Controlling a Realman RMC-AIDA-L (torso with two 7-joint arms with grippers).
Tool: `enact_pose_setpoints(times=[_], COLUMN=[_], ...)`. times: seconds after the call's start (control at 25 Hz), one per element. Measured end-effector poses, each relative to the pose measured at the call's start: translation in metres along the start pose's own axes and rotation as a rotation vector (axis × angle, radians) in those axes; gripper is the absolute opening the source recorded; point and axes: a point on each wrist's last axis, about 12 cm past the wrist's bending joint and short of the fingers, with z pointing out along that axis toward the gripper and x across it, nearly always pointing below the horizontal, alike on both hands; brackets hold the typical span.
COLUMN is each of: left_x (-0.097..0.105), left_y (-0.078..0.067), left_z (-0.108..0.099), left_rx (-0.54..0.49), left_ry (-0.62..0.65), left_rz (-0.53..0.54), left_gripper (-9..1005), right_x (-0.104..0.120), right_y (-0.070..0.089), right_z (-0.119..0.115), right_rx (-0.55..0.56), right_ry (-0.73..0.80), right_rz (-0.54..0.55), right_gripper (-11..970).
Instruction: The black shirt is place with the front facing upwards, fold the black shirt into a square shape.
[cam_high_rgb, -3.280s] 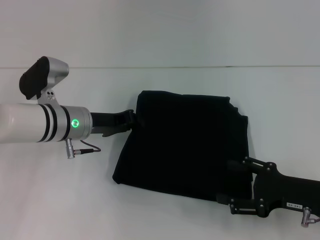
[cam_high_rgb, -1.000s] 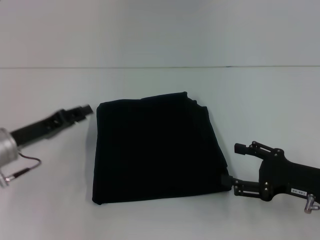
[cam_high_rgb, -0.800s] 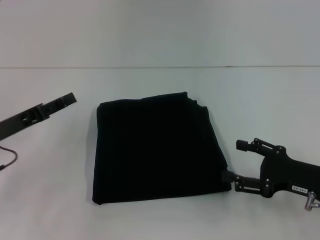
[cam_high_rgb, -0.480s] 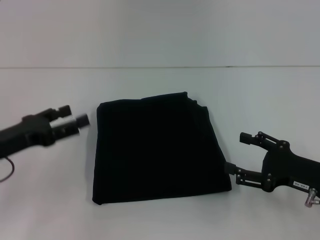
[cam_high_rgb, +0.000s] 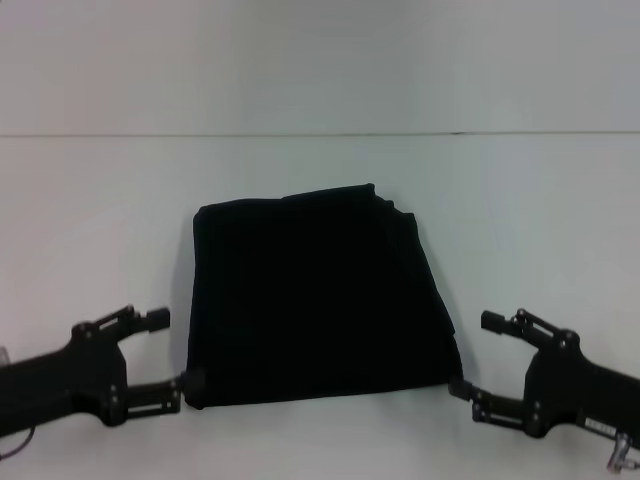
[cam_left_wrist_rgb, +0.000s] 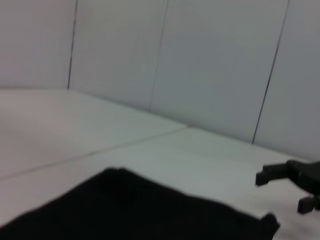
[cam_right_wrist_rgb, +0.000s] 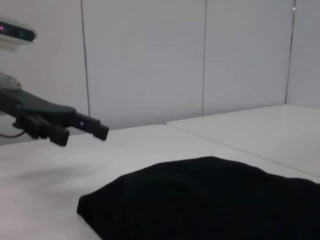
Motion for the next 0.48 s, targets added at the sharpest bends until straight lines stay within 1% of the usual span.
enact_pose_setpoints(times=[0.16,0.48], left_x=[0.0079,0.0086], left_y=[-0.0017,-0.0001], left_z=[0.0009,0.0042], left_rx=[-0.019,-0.024], left_ry=[0.029,0.044], left_rz=[-0.005,-0.01], left_gripper=[947,947], right_x=[0.0082,0.0073], right_y=[0.0058,0.0032], right_z=[0.0001,0.0029], right_rx=[0.024,0.038], right_ry=[0.016,0.016], right_rz=[-0.018,-0.017], right_gripper=[928,927])
